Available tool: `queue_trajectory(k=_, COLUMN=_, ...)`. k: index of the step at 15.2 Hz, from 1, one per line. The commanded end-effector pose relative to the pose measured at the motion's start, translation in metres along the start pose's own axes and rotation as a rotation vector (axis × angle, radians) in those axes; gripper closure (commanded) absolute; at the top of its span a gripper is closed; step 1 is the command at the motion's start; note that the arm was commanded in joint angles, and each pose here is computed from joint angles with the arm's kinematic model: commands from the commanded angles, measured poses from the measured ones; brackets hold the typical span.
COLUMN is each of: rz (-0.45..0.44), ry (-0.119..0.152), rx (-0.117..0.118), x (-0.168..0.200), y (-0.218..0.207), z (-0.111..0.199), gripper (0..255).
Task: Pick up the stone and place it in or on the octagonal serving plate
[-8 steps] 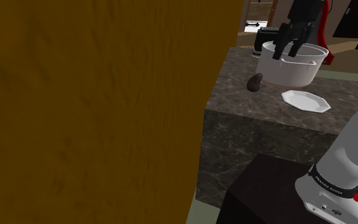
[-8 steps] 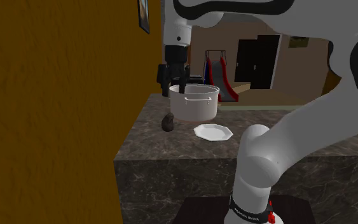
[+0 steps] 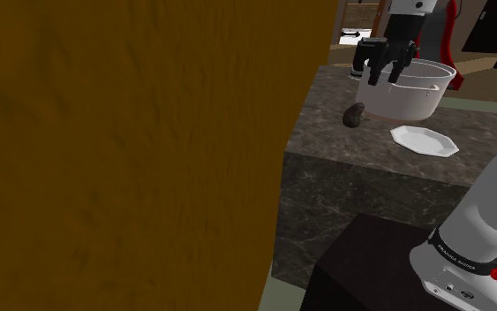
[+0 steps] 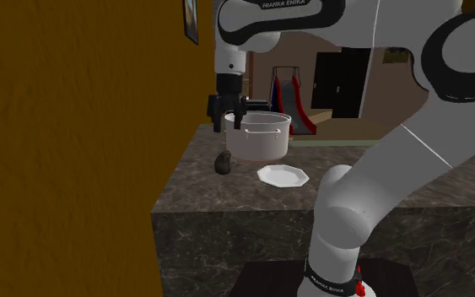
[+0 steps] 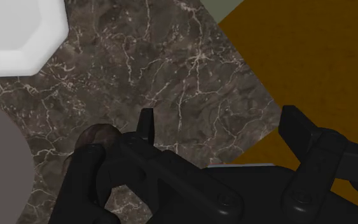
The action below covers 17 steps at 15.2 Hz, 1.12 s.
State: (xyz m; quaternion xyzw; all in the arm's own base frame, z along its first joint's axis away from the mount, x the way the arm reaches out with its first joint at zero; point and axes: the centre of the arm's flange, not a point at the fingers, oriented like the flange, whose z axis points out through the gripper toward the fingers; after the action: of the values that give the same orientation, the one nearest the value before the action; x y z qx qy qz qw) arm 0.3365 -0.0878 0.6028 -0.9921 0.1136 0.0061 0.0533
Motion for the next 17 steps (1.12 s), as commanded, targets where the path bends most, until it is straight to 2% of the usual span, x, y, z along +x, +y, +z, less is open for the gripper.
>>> queue_trajectory(k=1, rz=0.007, ry=-0.017, rx=0.011, x=0.020, y=0.019, z=0.010, gripper=0)
queue_trajectory(k=17, rz=0.064, ry=-0.153, rx=0.101, x=0.170, y=0.172, z=0.106, gripper=0)
